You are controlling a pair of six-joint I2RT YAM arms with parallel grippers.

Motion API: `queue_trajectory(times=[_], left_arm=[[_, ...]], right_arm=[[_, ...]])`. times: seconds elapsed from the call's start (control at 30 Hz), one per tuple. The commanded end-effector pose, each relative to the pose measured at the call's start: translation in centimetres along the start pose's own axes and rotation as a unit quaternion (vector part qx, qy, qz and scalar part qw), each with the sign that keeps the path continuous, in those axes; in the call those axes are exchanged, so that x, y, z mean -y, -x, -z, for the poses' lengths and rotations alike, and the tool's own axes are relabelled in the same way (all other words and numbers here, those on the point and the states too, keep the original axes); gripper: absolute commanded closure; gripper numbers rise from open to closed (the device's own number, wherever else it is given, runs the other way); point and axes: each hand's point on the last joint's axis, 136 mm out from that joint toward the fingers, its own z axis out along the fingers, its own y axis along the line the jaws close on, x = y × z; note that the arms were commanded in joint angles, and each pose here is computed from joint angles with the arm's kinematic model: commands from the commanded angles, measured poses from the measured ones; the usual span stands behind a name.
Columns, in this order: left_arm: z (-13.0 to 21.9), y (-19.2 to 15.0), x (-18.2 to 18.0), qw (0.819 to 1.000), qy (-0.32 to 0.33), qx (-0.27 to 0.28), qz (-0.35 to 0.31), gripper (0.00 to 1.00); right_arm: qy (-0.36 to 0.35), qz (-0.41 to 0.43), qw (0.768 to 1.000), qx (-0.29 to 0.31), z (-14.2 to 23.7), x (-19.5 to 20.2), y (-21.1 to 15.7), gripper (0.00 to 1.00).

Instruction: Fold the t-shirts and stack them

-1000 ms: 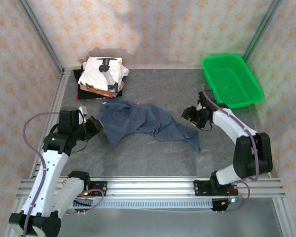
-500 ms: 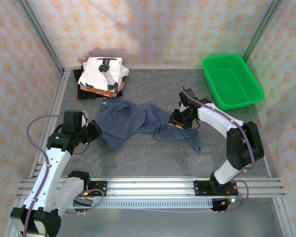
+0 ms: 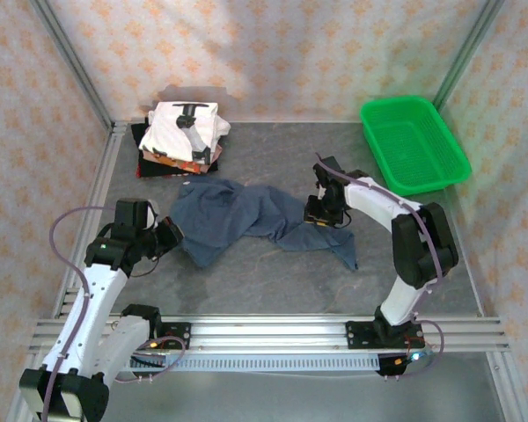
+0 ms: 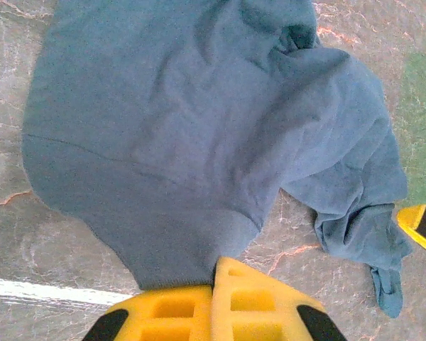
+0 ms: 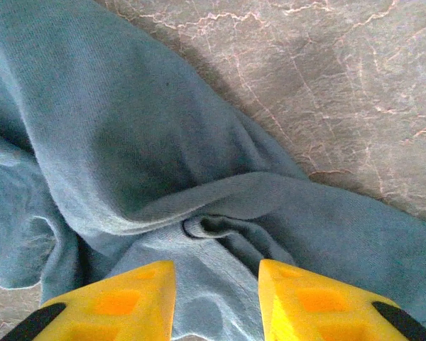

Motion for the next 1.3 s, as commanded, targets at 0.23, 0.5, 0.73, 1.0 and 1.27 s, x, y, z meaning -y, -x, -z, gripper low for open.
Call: queue_trajectory(times=[0.23, 0.5, 0.73, 1.0, 1.27], left_arm=[[-0.2, -0.6, -1.3, 1.0, 0.021, -0.001, -0.01, 1.0], [-0.4, -0.6, -1.6, 1.0, 0.026, 0.0, -0.009, 1.0], [-0.5, -0.6, -1.7, 1.0, 0.027, 0.001, -0.008, 1.0], [-0.7, -0.6, -1.8, 1.0, 0.029, 0.0, -0.008, 1.0], [-0.1, 0.3, -1.1, 0.999, 0.026, 0.012, -0.014, 1.0]], right_arm=[[0.008, 0.012, 1.0, 0.0, -2.1, -0.9, 0.2, 0.68], [-0.006, 0.018, 1.0, 0.005, -2.0, -0.5, 0.4, 0.8], [-0.021, 0.019, 1.0, 0.005, -2.5, 0.1, 0.3, 0.78], [-0.037, 0.016, 0.999, 0.008, -3.4, 0.8, 0.7, 0.77], [-0.021, 0.02, 0.996, 0.083, 1.1, -0.5, 2.8, 1.0]])
